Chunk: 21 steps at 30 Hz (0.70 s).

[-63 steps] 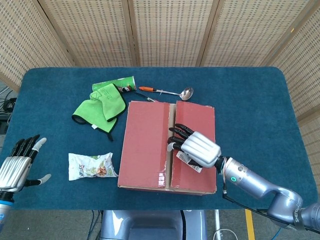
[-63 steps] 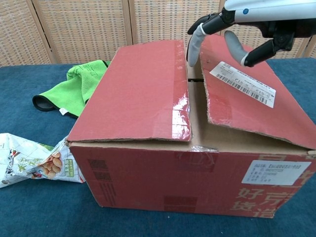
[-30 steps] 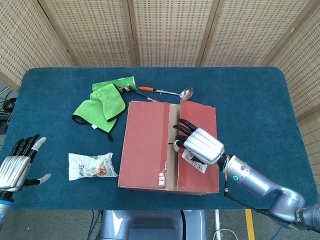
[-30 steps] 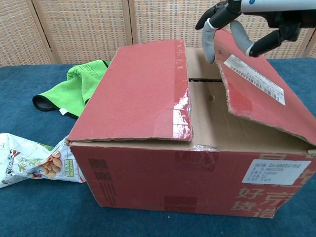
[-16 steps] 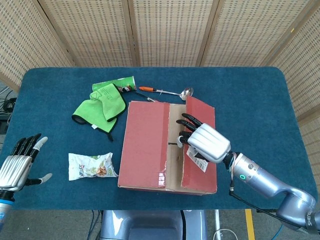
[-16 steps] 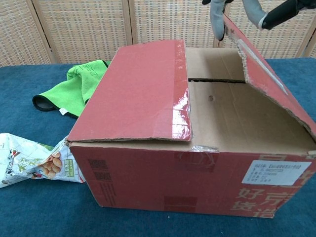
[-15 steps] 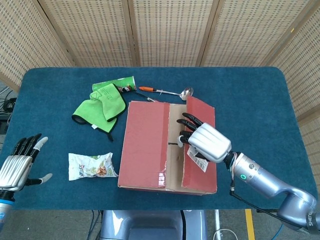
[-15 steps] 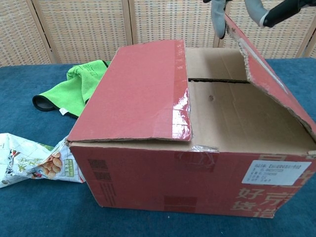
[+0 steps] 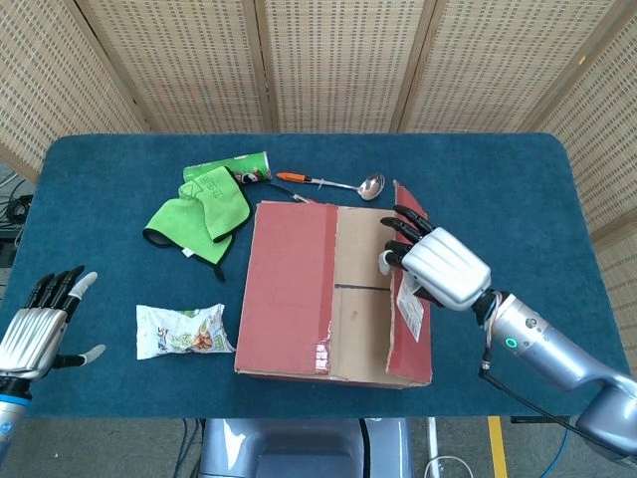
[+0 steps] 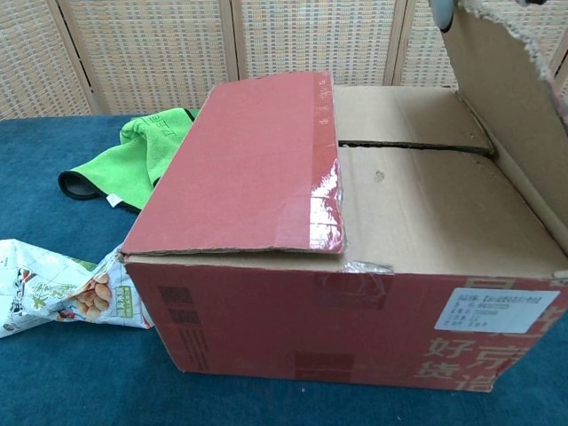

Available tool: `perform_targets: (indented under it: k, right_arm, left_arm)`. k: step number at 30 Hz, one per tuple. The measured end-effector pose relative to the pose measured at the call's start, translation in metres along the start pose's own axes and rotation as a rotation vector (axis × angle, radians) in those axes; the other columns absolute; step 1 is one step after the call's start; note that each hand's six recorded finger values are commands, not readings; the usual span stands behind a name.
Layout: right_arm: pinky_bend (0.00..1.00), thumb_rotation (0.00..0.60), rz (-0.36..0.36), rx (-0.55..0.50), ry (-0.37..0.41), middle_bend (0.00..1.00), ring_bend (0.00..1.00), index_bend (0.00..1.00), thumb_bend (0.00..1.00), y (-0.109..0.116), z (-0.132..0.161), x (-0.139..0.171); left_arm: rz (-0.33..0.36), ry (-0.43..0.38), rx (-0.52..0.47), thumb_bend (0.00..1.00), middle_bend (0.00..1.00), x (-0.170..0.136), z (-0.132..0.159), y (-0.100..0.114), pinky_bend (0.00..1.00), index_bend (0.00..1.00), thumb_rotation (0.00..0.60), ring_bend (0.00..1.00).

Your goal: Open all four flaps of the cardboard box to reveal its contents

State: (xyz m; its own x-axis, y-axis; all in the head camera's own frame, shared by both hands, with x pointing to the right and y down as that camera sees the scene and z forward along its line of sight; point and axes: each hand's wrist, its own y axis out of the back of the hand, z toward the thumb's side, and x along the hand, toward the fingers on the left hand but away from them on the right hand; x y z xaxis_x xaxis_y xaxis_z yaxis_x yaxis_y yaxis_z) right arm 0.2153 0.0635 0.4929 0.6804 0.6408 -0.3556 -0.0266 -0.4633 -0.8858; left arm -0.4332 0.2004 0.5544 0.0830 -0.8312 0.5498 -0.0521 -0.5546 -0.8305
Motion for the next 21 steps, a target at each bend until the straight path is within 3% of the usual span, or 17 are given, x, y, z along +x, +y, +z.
perform_targets:
  k: [21]
  right_arm:
    - [0.00, 0.600, -0.029, 0.047, -0.138, 0.45, 0.13, 0.46, 1.00, 0.030, -0.050, 0.033]
  left_arm:
    - [0.009, -0.009, 0.011, 0.13, 0.00, 0.002, 0.003, 0.002, 0.00, 0.07, 0.514, 0.00]
